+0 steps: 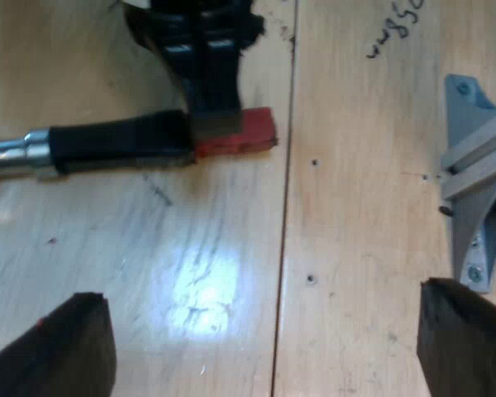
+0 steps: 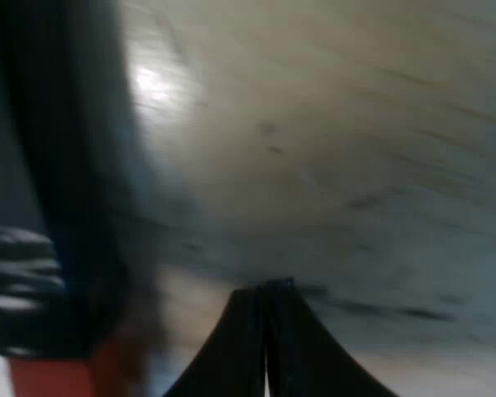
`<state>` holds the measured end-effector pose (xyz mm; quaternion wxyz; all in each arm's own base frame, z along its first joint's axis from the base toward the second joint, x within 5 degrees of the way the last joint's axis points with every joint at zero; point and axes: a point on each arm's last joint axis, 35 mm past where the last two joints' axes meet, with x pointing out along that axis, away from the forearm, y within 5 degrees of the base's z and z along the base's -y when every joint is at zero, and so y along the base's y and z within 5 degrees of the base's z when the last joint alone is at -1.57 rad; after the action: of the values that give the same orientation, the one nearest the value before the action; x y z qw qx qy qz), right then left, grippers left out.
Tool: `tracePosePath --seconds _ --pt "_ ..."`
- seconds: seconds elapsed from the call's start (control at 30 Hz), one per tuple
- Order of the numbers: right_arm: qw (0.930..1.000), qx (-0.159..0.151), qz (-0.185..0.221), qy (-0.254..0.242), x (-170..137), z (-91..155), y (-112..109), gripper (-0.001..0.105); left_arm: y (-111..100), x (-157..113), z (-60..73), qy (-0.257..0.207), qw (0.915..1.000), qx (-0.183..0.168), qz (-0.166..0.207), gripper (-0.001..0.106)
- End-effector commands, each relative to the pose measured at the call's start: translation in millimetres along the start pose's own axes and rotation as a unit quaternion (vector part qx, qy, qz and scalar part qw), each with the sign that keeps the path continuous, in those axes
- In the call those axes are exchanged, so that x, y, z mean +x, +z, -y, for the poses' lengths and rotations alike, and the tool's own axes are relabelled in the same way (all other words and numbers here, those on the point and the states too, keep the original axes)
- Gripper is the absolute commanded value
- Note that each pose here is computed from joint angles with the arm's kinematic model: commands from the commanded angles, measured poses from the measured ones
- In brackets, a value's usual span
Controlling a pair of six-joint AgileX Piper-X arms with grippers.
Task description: Put the handle in the coffee machine
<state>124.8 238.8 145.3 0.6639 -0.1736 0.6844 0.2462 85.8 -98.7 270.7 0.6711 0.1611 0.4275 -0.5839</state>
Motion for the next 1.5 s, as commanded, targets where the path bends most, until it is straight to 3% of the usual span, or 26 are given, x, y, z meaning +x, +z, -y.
tracePosePath --seconds 0.03,0.17,0.23,0.5,0.73,0.87,1.0,1.1,1.37,1.5 --pt "0.9996 -0.002 0.015 0.022 4.5 -9.4 4.4 0.000 -2.8 -4.9 -5.2 0.019 0.9994 -0.027 -0.002 0.076" --pt "0.9991 -0.008 0.028 0.032 7.5 -14.7 7.0 0.000 -6.6 -9.4 -10.5 0.035 0.9979 -0.055 0.001 0.076" --pt "0.9968 -0.019 0.055 0.054 14.5 -25.6 13.0 0.000 -8.3 -11.4 -10.7 0.040 0.9974 -0.061 0.002 0.076" --pt "0.9885 -0.003 0.099 0.114 22.4 -45.1 23.5 0.000 -10.8 -12.2 -10.9 0.041 0.9966 -0.071 -0.005 0.076" --pt "0.9734 0.013 0.161 0.163 17.0 -58.1 35.3 0.000 -14.2 -16.3 -18.4 0.086 0.9917 -0.094 -0.010 0.076" --pt "0.9599 0.018 0.214 0.180 12.1 -63.3 44.9 0.000 -14.6 -16.4 -18.7 0.091 0.9913 -0.095 -0.013 0.076" --pt "0.9558 0.032 0.235 0.174 16.2 -64.1 49.5 0.000 -15.7 -18.0 -21.1 0.100 0.9894 -0.104 -0.011 0.076" --pt "0.9560 0.047 0.230 0.176 23.1 -64.3 50.9 0.000 -16.6 -19.6 -21.0 0.104 0.9887 -0.107 -0.008 0.076" --pt "0.9582 0.036 0.213 0.188 24.9 -65.0 49.4 0.000 -17.4 -20.3 -20.2 0.108 0.9883 -0.108 -0.010 0.076" --pt "0.9713 0.006 0.211 0.111 18.9 -55.6 40.5 0.000 -17.4 -20.3 -20.2 0.108 0.9883 -0.108 -0.010 0.076"
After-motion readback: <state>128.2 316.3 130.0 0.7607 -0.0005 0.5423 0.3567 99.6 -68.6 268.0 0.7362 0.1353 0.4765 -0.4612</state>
